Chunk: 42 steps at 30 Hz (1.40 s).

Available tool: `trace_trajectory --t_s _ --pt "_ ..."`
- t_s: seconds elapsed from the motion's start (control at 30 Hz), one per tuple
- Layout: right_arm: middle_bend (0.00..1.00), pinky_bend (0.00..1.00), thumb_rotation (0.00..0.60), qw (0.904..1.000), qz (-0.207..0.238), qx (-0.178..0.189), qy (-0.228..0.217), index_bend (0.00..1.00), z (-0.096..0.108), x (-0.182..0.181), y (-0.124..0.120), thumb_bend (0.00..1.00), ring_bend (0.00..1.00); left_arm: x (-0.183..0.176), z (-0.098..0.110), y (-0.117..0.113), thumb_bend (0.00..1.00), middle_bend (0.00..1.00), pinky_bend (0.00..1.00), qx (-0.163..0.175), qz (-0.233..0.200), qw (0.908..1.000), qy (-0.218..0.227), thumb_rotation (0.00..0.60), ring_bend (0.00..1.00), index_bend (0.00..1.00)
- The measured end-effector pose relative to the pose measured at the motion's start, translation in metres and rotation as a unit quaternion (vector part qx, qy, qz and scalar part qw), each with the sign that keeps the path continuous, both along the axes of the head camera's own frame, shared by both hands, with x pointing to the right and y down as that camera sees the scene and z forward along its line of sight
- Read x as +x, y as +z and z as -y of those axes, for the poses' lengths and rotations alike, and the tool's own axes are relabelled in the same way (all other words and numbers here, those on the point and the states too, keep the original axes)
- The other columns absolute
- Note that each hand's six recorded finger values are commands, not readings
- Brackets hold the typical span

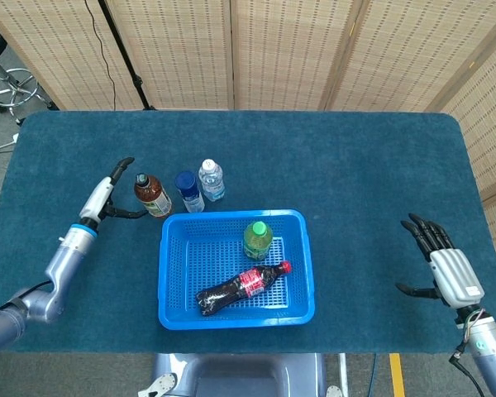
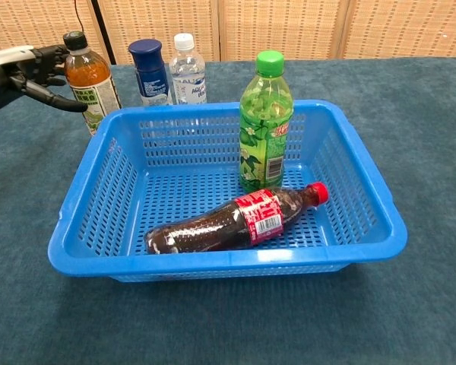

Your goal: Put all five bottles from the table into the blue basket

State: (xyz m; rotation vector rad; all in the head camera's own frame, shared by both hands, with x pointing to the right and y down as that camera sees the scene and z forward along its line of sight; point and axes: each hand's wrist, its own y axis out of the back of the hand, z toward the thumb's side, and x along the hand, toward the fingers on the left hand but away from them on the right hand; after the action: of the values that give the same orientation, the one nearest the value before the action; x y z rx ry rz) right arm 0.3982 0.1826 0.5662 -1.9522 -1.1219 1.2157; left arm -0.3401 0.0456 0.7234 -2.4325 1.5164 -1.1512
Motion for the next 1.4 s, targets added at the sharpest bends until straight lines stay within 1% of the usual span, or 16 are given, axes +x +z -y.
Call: trace_trajectory --t_s 0.03,0.07,0.13,0.2,0.27,0.3,0.4,0.5,0.7,0.8,0.87,1.0,1.13,1.27,1.33,1.4 --pt "0.0 0.0 0.6 1.0 0.001 -0.001 0.0 0.0 0.0 0.0 0.0 0.0 0.0 0.006 0.0 0.004 0.08 0.0 0.01 -0.005 -0.004 1.0 0.0 0.6 0.0 0.0" --pt "0.0 0.0 0.6 1.0 0.001 -0.001 0.0 0.0 0.0 0.001 0.0 0.0 0.0 0.012 -0.001 0.01 0.11 0.0 0.03 -0.01 -0.008 0.9999 -0.001 0.6 0.0 0.01" --pt "0.0 0.0 0.6 1.0 0.001 -0.001 0.001 0.0 0.001 0.001 0.0 0.0 0.0 0.019 0.0 0.016 0.19 0.06 0.15 -0.011 -0.012 0.9999 -0.006 0.6 0.04 0.14" --pt "0.0 0.0 0.6 1.0 0.002 -0.004 0.002 0.0 0.001 0.002 0.001 0.0 0.0 0.023 0.002 0.021 0.31 0.23 0.32 -0.009 -0.014 0.9998 -0.014 0.6 0.19 0.41" --pt "0.0 0.0 0.6 1.0 0.003 -0.007 0.001 0.0 0.001 0.002 0.003 0.0 0.0 0.028 0.005 0.024 0.4 0.32 0.39 -0.004 -0.017 0.9995 -0.025 0.6 0.27 0.57" --pt "0.0 0.0 0.6 1.0 0.004 -0.009 0.0 0.0 0.001 0.002 0.003 0.0 0.0 0.03 0.006 0.025 0.43 0.35 0.41 0.0 -0.017 0.9995 -0.028 0.6 0.3 0.64" --pt "0.0 0.0 0.6 0.9999 0.005 -0.009 -0.001 0.0 0.001 0.001 0.005 0.0 0.0 0.035 0.011 0.024 0.49 0.44 0.46 0.015 -0.021 0.999 -0.037 0.6 0.37 0.73" --pt "0.0 0.0 0.6 0.9999 0.006 -0.01 -0.002 0.0 0.001 0.0 0.005 0.0 0.0 0.035 0.014 0.02 0.5 0.49 0.48 0.029 -0.022 0.9984 -0.043 0.6 0.41 0.77" --pt "0.0 0.0 0.6 0.9999 0.007 -0.009 -0.005 0.0 -0.002 -0.002 0.004 0.0 0.0 0.026 0.018 0.005 0.5 0.49 0.48 0.048 -0.044 0.9959 -0.063 0.6 0.41 0.77" --pt "0.0 0.0 0.6 0.9999 0.005 -0.011 -0.007 0.0 -0.003 -0.003 0.004 0.0 0.0 0.016 0.021 -0.015 0.5 0.49 0.48 0.066 -0.063 0.9936 -0.066 0.6 0.41 0.77" --pt "0.0 0.0 0.6 0.9999 0.005 -0.012 -0.008 0.0 -0.004 -0.004 0.005 0.0 0.0 0.007 0.023 -0.032 0.5 0.5 0.48 0.082 -0.071 0.9924 -0.057 0.6 0.42 0.77" --pt "0.0 0.0 0.6 0.9999 0.006 -0.012 -0.009 0.0 -0.004 -0.007 0.005 0.0 0.0 -0.004 0.02 -0.069 0.5 0.49 0.48 0.108 -0.08 0.9907 -0.02 0.6 0.42 0.77" --pt "0.0 0.0 0.6 0.9998 0.007 -0.013 -0.011 0.0 -0.004 -0.008 0.005 0.0 0.0 0.003 0.001 -0.104 0.49 0.49 0.48 0.123 -0.098 0.9868 0.037 0.6 0.42 0.77" --pt "0.0 0.0 0.6 0.9998 0.009 -0.012 -0.011 0.0 -0.004 -0.009 0.004 0.0 0.0 0.024 -0.023 -0.126 0.47 0.49 0.48 0.126 -0.119 0.9809 0.087 0.6 0.42 0.77" --pt "0.0 0.0 0.6 0.9998 0.011 -0.01 -0.01 0.0 -0.003 -0.009 0.003 0.0 0.0 0.037 -0.033 -0.131 0.46 0.49 0.48 0.129 -0.123 0.9777 0.11 0.6 0.42 0.77" --pt "0.0 0.0 0.6 0.9998 0.013 -0.009 -0.009 0.0 -0.003 -0.009 0.002 0.0 0.0 0.046 -0.039 -0.131 0.45 0.49 0.48 0.131 -0.122 0.9761 0.123 0.6 0.42 0.77"
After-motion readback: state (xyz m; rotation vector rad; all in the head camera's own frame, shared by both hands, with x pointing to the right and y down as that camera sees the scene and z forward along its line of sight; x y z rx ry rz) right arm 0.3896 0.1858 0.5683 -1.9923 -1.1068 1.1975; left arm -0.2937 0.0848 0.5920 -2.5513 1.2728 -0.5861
